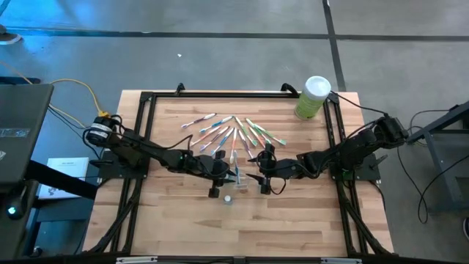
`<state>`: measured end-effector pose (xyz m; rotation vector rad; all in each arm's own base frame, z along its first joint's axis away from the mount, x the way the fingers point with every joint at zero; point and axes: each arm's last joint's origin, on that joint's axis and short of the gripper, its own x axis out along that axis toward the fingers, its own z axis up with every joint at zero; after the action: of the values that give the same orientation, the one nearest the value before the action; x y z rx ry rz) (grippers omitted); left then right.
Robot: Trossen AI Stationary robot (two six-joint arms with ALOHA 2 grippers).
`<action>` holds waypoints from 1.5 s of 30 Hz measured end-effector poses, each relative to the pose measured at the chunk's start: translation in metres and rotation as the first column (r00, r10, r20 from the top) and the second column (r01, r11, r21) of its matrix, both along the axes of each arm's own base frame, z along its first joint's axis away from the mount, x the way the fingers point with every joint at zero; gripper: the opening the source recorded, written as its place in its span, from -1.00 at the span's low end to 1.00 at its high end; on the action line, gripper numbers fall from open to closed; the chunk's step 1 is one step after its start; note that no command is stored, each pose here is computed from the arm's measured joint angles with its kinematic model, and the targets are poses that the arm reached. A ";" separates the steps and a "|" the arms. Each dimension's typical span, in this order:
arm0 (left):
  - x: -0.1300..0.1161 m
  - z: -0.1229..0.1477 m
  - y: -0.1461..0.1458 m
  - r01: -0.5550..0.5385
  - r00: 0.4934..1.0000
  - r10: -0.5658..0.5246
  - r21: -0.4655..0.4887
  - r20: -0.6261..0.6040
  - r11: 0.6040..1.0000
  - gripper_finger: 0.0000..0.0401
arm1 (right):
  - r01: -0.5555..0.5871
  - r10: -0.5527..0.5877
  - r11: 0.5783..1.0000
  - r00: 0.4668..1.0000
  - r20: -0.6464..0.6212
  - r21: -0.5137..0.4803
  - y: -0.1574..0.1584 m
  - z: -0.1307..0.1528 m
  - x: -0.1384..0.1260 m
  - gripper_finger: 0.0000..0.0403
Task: Pick & Place toothbrushing station
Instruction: Put the blue mouthwash into the transparent organizer, then put the orange toothbrush into the transparent organizer
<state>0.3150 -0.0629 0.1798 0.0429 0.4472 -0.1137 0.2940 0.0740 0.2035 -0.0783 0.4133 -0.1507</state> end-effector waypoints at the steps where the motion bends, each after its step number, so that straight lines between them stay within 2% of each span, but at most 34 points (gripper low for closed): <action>1: 0.000 0.000 0.000 0.004 1.000 -0.004 0.007 -0.002 1.000 -0.44 | -0.001 0.001 1.000 1.000 -0.005 -0.001 0.000 0.000 0.000 0.17; 11: 0.000 0.001 -0.004 0.009 1.000 -0.009 -0.008 0.019 1.000 -0.38 | -0.006 0.006 1.000 1.000 -0.008 0.001 0.000 -0.001 0.000 0.17; 18: 0.003 0.012 -0.004 0.018 0.992 -0.018 -0.003 0.124 1.000 -0.37 | -0.007 0.007 1.000 1.000 -0.006 0.000 0.000 -0.001 0.000 0.17; 24: -0.004 0.035 -0.001 -0.028 0.977 0.024 0.017 0.213 0.999 -0.37 | -0.012 0.012 1.000 1.000 -0.001 -0.023 0.001 0.000 0.000 0.17; 27: -0.010 0.048 0.000 -0.032 0.970 0.032 -0.006 0.242 0.999 -0.37 | 0.022 -0.023 0.999 1.000 -0.021 -0.043 -0.001 -0.002 -0.001 0.17; 30: -0.019 0.054 0.002 -0.041 0.981 0.044 -0.022 0.188 0.999 -0.37 | 0.095 -0.099 0.995 0.990 -0.098 -0.044 -0.005 -0.002 -0.011 0.17; 35: -0.040 0.059 0.008 -0.066 0.997 0.066 -0.008 0.043 0.998 -0.37 | 0.257 -0.255 0.966 0.943 -0.213 -0.018 -0.014 -0.001 -0.034 0.17; 40: -0.067 0.081 0.017 -0.180 0.983 0.180 0.014 0.044 0.983 -0.37 | 0.381 -0.341 0.923 0.880 -0.330 0.063 -0.023 -0.002 -0.054 0.17; 45: -0.091 0.097 0.021 -0.215 0.976 0.216 -0.022 0.042 0.976 -0.37 | 0.511 -0.409 0.853 0.783 -0.468 0.109 -0.040 -0.018 -0.065 0.17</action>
<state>0.2238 -0.0418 0.2768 -0.0200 0.4038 0.0967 0.2292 0.0343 0.1859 0.2321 0.8917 -0.5829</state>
